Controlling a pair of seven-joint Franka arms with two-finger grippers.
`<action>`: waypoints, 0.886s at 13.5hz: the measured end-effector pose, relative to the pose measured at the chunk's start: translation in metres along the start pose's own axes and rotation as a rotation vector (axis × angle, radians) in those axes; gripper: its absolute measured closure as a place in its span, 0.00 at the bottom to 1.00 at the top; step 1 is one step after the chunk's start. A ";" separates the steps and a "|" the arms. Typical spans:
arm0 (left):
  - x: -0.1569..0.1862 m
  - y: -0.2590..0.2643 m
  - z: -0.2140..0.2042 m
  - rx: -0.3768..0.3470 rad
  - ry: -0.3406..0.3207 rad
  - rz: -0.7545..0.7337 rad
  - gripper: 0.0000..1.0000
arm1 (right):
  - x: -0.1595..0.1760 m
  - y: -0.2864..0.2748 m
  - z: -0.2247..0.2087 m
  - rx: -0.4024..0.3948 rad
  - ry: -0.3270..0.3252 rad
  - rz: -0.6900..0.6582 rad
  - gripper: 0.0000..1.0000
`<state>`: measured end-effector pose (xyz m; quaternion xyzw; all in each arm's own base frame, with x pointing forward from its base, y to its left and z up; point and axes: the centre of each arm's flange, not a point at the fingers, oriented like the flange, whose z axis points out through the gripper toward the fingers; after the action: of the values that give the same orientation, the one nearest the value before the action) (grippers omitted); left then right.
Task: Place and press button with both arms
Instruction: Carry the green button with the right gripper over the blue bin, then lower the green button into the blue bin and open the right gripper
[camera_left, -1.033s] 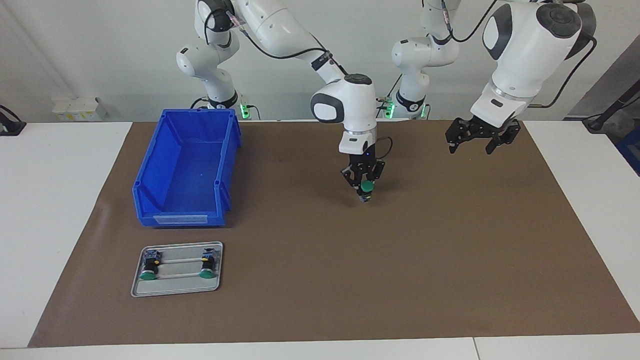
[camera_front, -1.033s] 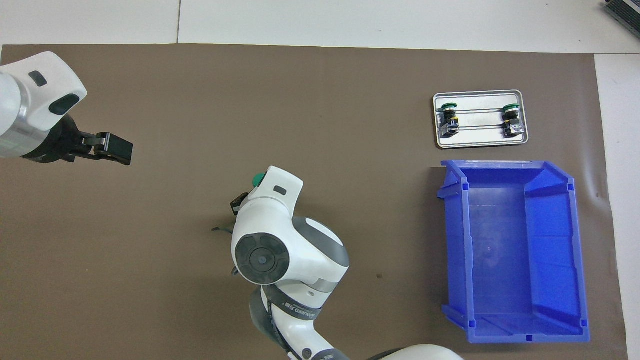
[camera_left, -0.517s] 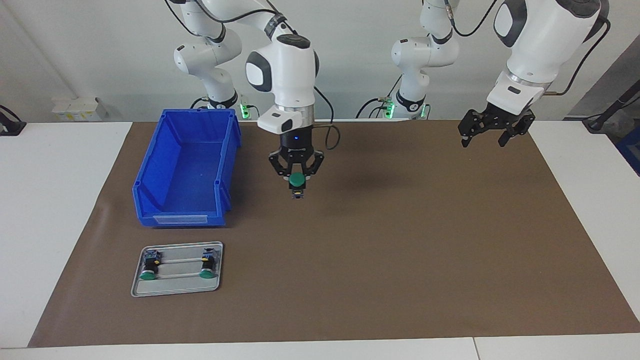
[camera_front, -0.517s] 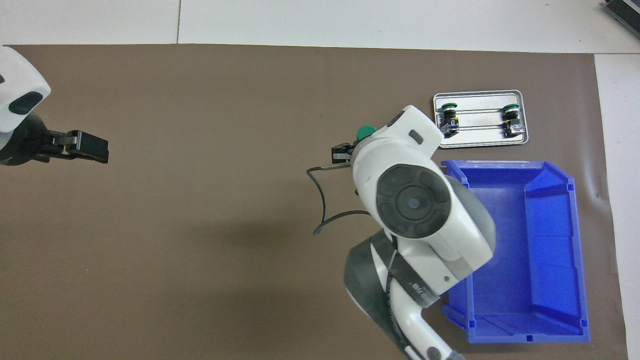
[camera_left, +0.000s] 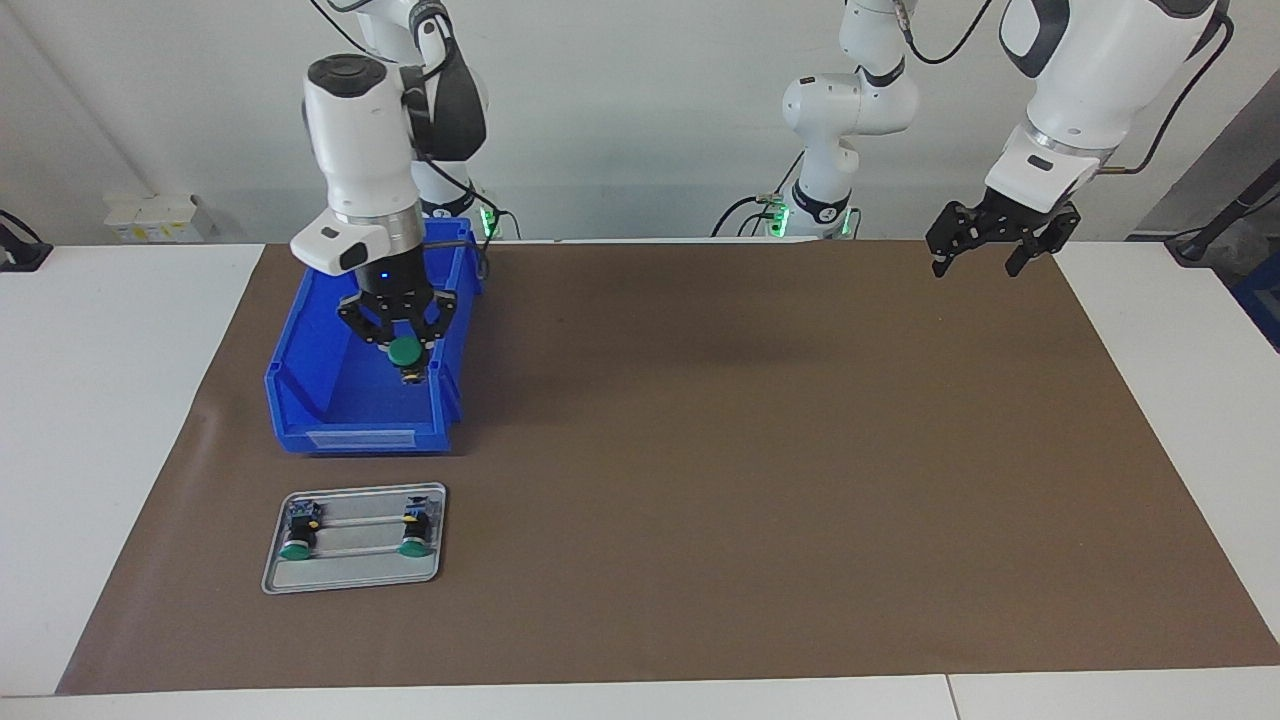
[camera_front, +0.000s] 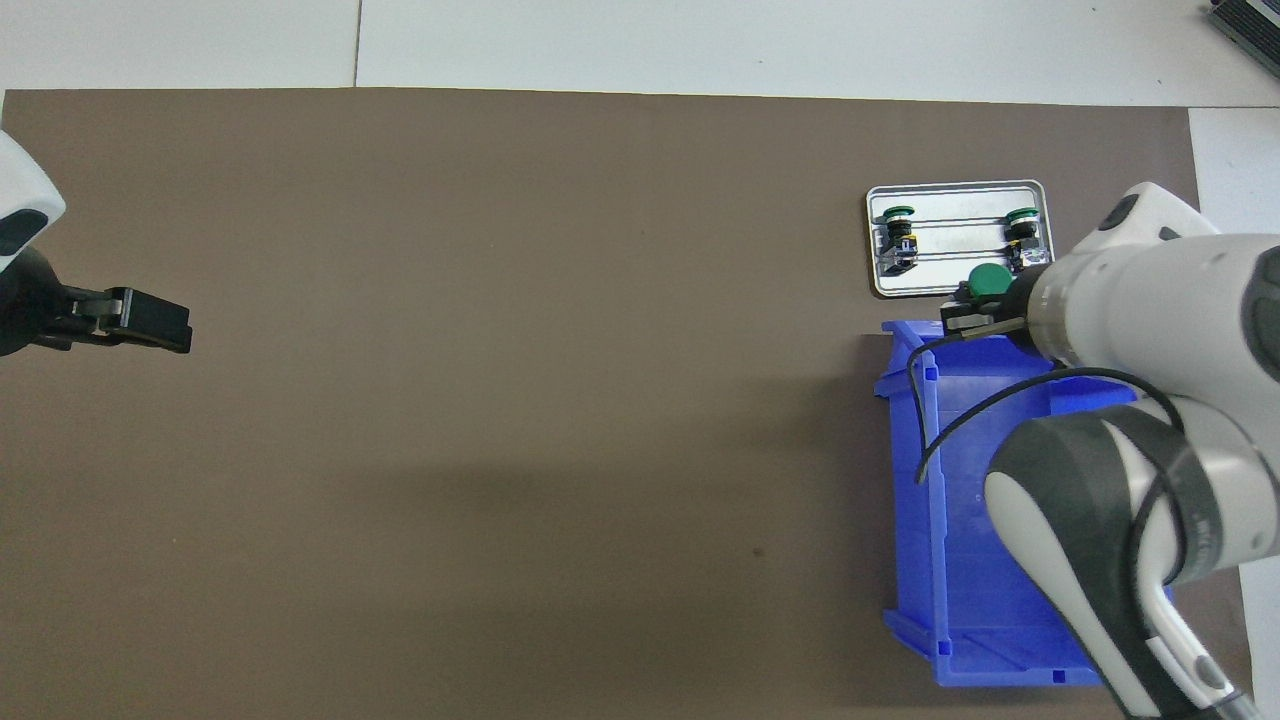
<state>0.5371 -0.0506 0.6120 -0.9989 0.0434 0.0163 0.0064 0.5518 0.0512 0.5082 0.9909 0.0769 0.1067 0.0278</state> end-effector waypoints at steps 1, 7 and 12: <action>-0.003 -0.001 0.005 0.000 -0.011 -0.001 0.00 | -0.009 0.024 0.008 0.021 -0.018 0.000 0.68; -0.007 -0.004 0.011 0.000 -0.026 -0.004 0.00 | -0.089 0.060 0.072 0.065 -0.019 0.040 0.68; -0.007 -0.004 0.015 0.000 -0.033 -0.004 0.00 | -0.121 0.059 0.130 0.088 0.027 0.087 0.68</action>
<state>0.5299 -0.0459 0.5976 -0.9986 0.0411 0.0330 0.0070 0.4713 -0.0313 0.3609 0.9920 0.0388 0.1179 -0.0217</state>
